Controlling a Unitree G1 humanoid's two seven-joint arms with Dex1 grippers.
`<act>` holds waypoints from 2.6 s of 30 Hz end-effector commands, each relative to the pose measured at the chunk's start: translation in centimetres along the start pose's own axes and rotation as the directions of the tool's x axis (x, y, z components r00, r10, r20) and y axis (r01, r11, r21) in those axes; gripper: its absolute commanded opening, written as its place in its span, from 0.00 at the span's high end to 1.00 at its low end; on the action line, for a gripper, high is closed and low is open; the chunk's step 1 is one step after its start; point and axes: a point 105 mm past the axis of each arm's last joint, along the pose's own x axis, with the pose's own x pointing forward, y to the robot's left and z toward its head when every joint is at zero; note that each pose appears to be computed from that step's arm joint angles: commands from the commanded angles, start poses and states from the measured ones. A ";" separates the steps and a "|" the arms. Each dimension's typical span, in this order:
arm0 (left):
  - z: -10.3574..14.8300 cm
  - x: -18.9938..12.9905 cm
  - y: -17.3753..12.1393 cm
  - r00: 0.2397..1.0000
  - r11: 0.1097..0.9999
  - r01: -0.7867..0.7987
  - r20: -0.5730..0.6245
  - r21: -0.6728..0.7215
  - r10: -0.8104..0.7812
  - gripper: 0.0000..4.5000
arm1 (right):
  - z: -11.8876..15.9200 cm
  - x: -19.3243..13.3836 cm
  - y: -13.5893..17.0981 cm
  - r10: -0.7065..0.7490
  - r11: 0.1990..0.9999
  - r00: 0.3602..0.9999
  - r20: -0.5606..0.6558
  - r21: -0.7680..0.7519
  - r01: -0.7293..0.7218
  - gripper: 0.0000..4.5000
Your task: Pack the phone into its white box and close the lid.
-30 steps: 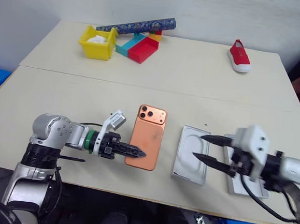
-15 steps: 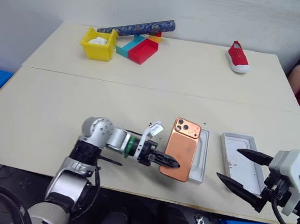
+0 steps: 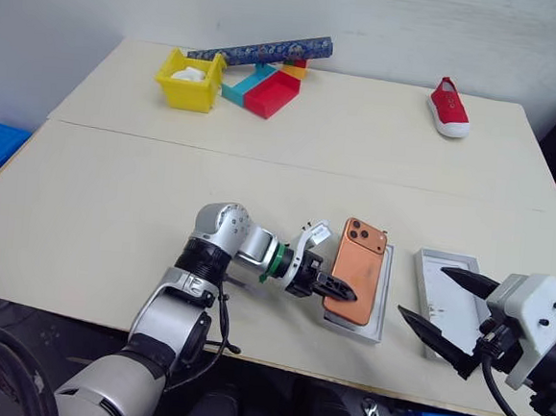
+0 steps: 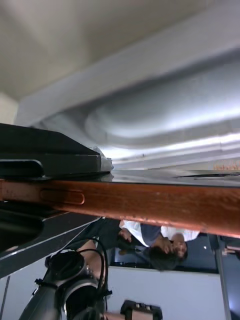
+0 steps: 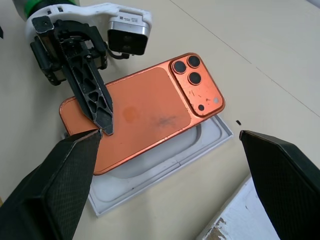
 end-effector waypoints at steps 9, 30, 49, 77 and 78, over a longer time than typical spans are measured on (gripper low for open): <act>0.3 1.5 -1.7 0.999 0.998 0.037 -0.028 0.048 -0.036 0.98 | 0.5 0.1 0.1 -0.035 0.998 0.999 0.025 -0.043 0.036 0.00; 0.4 0.1 -3.1 0.997 0.974 0.016 -0.074 0.226 0.001 0.01 | 0.1 0.4 0.0 -0.044 0.999 0.998 0.034 -0.029 0.045 0.00; 0.8 -2.6 -4.5 0.997 0.953 0.013 -0.076 0.303 0.011 0.01 | -0.3 0.9 -0.2 -0.031 0.999 0.998 0.050 -0.035 0.033 0.00; 0.6 -12.7 -5.8 0.973 0.245 -0.164 0.197 0.956 -0.119 0.00 | -7.0 5.0 -3.3 -0.449 0.798 0.857 -0.251 0.319 0.512 0.44; 0.6 -12.7 -5.8 0.972 0.248 -0.170 0.204 0.954 -0.119 0.00 | -7.1 5.3 -3.2 -0.444 0.798 0.859 -0.256 0.324 0.509 0.53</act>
